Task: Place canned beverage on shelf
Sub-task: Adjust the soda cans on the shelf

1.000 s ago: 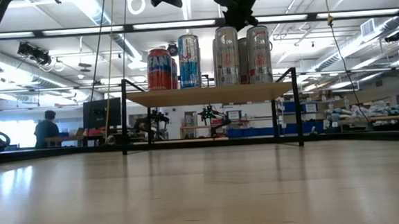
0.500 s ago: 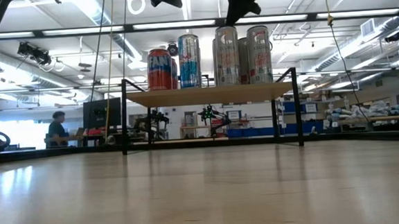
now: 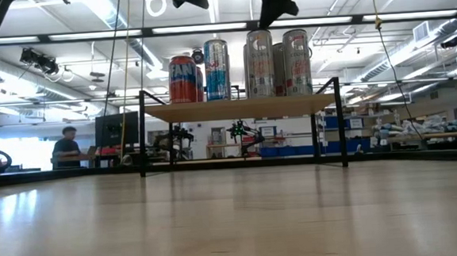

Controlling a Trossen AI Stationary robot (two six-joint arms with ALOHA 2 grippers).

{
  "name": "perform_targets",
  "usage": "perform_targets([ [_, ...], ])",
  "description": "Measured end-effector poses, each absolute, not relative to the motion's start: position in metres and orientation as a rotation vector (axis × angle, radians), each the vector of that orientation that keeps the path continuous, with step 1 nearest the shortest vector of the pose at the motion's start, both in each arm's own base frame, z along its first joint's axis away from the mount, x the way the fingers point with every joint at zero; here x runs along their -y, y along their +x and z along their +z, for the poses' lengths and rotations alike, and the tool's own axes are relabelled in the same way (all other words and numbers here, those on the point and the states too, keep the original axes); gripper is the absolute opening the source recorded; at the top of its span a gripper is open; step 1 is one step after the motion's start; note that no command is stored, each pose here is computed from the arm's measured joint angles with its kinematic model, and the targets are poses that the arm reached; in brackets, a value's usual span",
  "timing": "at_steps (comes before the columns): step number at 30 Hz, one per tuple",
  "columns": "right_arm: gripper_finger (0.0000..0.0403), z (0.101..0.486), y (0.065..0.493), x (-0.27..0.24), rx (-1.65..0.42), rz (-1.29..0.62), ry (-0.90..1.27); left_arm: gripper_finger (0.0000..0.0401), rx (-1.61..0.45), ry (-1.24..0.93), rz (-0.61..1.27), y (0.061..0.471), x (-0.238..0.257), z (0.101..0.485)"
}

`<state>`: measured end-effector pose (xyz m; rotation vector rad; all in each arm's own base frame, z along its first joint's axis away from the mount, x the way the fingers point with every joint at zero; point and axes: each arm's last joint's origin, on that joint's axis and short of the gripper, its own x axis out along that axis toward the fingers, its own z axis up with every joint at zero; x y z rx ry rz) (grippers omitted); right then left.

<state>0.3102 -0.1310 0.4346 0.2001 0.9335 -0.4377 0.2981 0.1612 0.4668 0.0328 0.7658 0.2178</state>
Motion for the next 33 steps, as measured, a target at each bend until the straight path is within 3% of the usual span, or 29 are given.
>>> perform_targets([
  [33, 0.0005, 0.4250, 0.3161, 0.1345, -0.936, -0.462, 0.188, 0.0009, -0.772, 0.030, 0.216, 0.2977, -0.1610, 0.4663],
])
